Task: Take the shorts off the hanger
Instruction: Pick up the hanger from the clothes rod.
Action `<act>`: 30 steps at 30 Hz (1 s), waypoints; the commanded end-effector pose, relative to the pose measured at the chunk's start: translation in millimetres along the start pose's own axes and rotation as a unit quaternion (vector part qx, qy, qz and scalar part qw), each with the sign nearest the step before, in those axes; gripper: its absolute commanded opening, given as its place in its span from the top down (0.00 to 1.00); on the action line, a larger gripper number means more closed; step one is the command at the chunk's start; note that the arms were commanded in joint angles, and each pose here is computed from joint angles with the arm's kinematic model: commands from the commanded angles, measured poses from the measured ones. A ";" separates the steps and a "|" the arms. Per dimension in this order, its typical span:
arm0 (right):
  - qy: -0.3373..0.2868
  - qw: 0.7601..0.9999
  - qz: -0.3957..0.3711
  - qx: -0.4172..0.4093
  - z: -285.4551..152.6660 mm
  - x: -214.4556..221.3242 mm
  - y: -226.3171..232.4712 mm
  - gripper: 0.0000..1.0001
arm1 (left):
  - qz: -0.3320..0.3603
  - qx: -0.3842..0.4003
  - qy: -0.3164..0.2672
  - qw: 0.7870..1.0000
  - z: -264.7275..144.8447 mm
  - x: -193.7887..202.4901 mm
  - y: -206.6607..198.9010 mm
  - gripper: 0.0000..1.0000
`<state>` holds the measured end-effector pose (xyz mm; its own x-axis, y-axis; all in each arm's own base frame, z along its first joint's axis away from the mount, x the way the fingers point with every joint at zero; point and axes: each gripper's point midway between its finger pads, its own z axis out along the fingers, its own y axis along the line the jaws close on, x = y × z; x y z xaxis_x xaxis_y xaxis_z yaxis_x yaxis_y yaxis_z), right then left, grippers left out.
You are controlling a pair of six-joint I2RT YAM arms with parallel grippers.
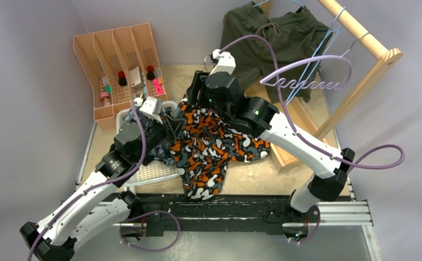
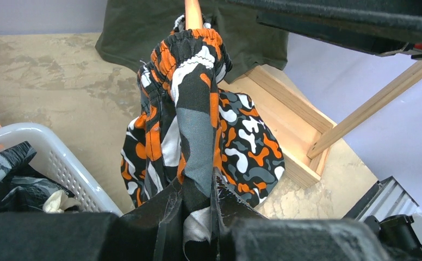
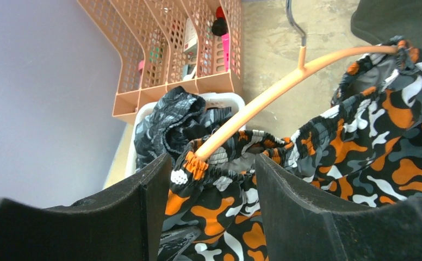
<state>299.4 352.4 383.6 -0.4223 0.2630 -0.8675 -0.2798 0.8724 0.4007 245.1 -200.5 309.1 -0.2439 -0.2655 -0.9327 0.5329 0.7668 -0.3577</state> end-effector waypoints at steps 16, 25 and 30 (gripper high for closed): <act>-0.014 1.000 0.017 -0.021 0.9 11.4 12.2 0.37 | -0.017 0.033 -0.072 0.997 1.4 -37.9 -17.5 1.00; 0.048 0.992 -0.004 -0.118 -15.9 51.6 31.8 0.38 | -0.018 0.012 -0.080 0.997 -0.8 -39.7 -9.9 1.00; 0.082 0.976 -0.034 -0.200 -28.6 79.0 64.9 0.38 | -0.021 -0.001 -0.081 0.996 -4.2 -36.4 -3.6 1.00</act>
<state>251.4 390.0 340.3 -0.5181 0.1682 -0.8386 -0.4721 0.7613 0.4444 248.5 -198.2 300.8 -0.2567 -0.2769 -0.9260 0.5026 0.7801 -0.3726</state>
